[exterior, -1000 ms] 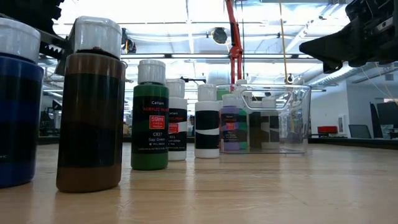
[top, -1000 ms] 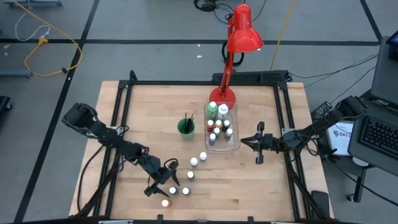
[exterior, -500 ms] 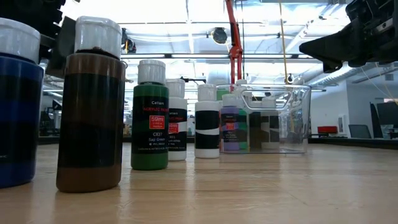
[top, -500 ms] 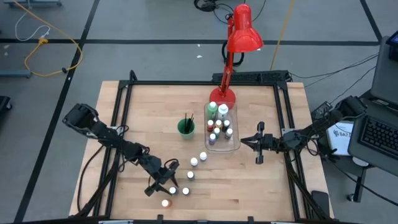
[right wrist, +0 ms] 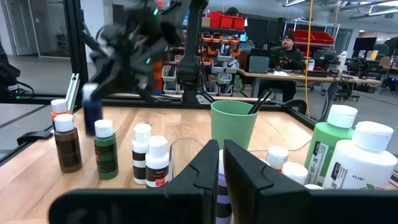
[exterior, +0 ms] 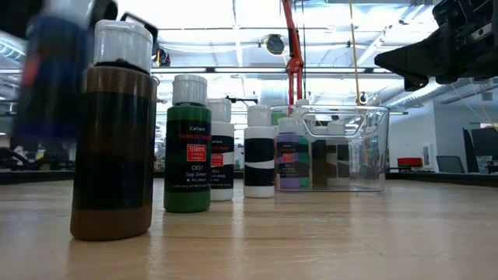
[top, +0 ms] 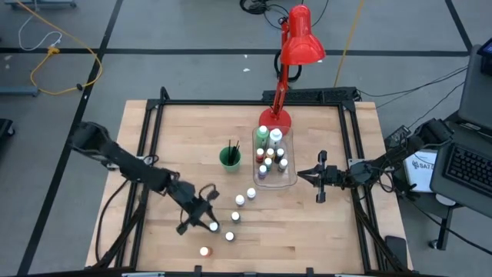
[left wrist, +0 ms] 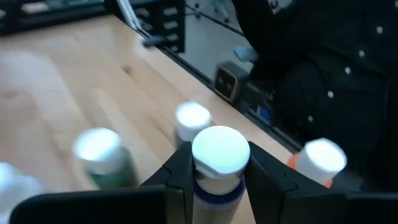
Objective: Pick & Place Paint Supplies
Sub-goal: Put the blue paint bottle into the transparent bin, then put the right small white paint bottle into the transparent bin
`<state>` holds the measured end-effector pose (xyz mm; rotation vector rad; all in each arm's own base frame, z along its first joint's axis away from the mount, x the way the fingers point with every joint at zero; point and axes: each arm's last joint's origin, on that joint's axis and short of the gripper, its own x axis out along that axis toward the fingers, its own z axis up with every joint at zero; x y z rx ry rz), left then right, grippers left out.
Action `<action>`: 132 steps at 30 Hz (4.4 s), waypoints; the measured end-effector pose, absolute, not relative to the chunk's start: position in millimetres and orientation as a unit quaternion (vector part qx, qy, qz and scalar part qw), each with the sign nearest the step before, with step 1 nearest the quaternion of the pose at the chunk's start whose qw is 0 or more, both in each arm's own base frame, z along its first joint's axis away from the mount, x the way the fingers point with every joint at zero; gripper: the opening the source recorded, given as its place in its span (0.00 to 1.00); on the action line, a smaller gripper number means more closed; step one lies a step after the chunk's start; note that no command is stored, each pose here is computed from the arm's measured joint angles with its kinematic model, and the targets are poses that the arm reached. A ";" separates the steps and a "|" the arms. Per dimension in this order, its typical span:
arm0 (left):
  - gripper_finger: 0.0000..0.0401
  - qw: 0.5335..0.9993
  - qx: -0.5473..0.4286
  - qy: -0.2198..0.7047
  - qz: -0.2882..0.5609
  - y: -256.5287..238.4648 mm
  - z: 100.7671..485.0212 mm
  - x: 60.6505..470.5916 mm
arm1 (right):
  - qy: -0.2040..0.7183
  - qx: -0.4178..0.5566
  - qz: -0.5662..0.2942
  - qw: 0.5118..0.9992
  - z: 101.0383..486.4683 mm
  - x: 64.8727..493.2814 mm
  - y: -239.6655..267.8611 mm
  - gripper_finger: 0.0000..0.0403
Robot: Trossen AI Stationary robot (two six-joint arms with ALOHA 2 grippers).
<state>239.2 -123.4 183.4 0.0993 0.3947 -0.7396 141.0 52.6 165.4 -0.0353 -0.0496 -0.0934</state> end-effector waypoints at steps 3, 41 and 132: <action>0.23 0.930 0.048 0.151 -0.330 -107.9 226.6 241.3 | -0.025 -0.017 -0.047 0.998 165.5 141.0 52.6 0.05; 0.23 0.972 0.067 0.209 -0.081 19.3 184.5 438.2 | -0.022 -0.044 -0.047 0.998 165.1 141.0 52.6 0.05; 0.04 0.995 -0.032 0.063 0.074 -2.2 165.4 121.8 | -0.041 -0.046 -0.050 0.997 169.2 140.8 52.4 0.05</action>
